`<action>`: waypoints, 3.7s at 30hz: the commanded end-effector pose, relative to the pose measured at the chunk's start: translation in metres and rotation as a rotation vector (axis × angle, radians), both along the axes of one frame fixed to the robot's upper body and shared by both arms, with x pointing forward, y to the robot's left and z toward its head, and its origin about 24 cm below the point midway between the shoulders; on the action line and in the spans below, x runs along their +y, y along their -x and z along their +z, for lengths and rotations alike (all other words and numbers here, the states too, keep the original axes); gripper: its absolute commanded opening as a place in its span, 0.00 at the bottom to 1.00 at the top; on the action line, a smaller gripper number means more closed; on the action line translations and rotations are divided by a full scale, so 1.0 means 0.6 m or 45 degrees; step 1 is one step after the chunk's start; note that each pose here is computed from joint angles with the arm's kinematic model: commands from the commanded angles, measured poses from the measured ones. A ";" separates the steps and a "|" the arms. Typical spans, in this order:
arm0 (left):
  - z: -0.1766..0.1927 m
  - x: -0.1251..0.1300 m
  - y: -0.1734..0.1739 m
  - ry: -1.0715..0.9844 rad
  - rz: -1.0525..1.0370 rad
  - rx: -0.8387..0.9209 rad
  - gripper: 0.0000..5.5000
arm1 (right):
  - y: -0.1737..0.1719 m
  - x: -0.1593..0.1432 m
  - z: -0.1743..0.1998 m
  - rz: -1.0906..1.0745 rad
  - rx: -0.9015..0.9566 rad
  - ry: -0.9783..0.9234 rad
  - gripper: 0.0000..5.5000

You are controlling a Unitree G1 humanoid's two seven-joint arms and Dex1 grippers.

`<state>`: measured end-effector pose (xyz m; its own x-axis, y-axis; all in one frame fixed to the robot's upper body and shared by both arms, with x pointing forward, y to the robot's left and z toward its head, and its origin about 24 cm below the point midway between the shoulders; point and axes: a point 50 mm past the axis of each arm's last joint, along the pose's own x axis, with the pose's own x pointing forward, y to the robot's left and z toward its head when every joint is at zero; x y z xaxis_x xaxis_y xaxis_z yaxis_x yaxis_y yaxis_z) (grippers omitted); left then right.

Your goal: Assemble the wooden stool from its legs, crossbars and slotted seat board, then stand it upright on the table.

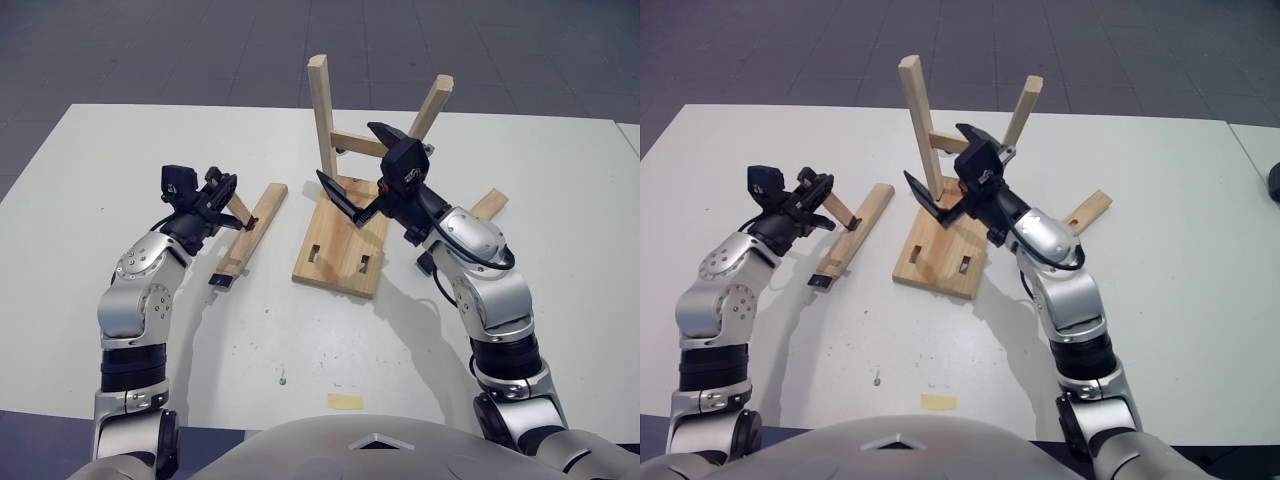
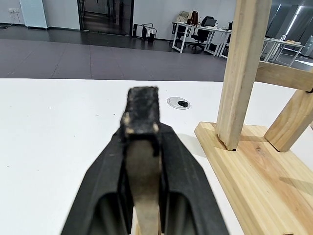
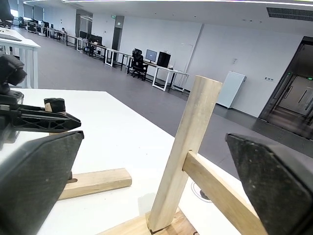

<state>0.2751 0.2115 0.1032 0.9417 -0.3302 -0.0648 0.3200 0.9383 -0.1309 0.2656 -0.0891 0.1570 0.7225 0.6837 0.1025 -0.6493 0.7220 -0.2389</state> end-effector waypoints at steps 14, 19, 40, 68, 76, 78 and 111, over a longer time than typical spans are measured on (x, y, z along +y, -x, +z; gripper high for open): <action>0.002 -0.013 -0.004 -0.038 -0.024 0.002 0.08 | 0.011 0.009 -0.006 0.029 0.020 0.009 0.98; -0.001 -0.017 -0.010 -0.062 -0.030 0.005 0.08 | 0.014 0.012 -0.008 0.036 0.025 0.006 0.98; -0.007 -0.019 0.008 -0.069 -0.004 0.036 0.08 | 0.016 0.012 -0.012 0.014 0.028 0.005 0.98; -0.099 -0.017 0.013 -0.258 -0.155 0.421 0.08 | 0.008 0.013 -0.005 -0.014 -0.013 -0.010 0.98; -0.048 -0.004 -0.007 -0.258 -0.059 0.274 0.18 | 0.007 0.013 -0.006 -0.006 -0.015 0.000 0.98; -0.020 -0.002 -0.012 -0.247 -0.036 0.205 0.22 | 0.008 0.013 -0.007 -0.004 -0.010 0.000 0.98; -0.087 -0.061 -0.089 -0.264 -0.104 0.228 0.98 | 0.012 0.019 -0.005 0.022 -0.013 0.008 0.98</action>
